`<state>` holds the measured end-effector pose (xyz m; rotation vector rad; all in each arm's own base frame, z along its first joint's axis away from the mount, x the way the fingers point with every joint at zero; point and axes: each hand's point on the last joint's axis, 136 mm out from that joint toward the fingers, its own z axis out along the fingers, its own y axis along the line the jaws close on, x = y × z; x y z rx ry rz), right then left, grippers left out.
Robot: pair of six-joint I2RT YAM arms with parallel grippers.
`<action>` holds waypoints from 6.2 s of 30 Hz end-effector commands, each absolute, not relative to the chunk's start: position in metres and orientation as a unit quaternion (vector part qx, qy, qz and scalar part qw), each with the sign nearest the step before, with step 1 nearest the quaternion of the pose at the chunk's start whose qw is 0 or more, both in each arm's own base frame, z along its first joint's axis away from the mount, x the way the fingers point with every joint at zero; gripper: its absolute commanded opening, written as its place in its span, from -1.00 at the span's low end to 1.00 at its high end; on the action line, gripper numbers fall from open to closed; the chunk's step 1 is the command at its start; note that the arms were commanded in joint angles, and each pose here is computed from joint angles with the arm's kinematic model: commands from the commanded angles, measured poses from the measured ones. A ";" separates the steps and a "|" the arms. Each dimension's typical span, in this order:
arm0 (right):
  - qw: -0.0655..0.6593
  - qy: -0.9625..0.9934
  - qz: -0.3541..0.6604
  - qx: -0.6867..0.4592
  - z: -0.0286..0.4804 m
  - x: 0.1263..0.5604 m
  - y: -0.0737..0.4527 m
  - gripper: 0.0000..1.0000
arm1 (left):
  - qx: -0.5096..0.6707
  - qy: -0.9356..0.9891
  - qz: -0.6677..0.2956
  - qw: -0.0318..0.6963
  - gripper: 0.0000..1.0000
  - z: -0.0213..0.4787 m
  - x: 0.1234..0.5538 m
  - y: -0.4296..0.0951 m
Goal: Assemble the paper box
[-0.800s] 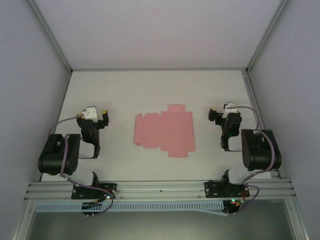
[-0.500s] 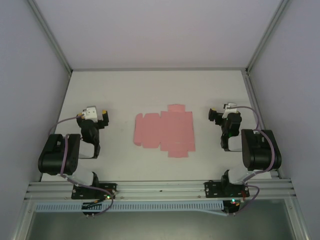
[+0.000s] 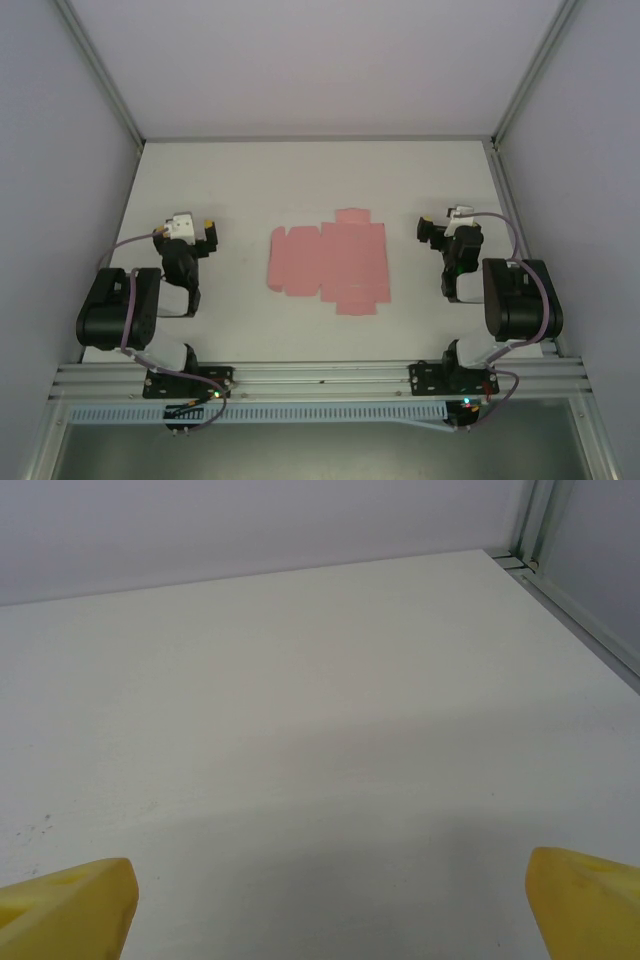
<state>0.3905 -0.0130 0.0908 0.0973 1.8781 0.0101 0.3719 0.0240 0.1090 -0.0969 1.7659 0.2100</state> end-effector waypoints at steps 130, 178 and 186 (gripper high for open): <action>0.538 0.720 0.434 -0.061 0.290 0.266 0.131 0.99 | 0.245 0.602 -0.515 0.558 -1.00 0.390 0.221 -0.213; 0.496 0.669 0.492 -0.254 0.293 0.258 0.188 -0.41 | 0.248 0.562 -0.545 0.571 -1.00 0.408 0.195 -0.206; 0.494 0.666 0.499 -0.251 0.291 0.266 0.191 -0.65 | 0.254 0.558 -0.545 0.572 -1.00 0.410 0.190 -0.206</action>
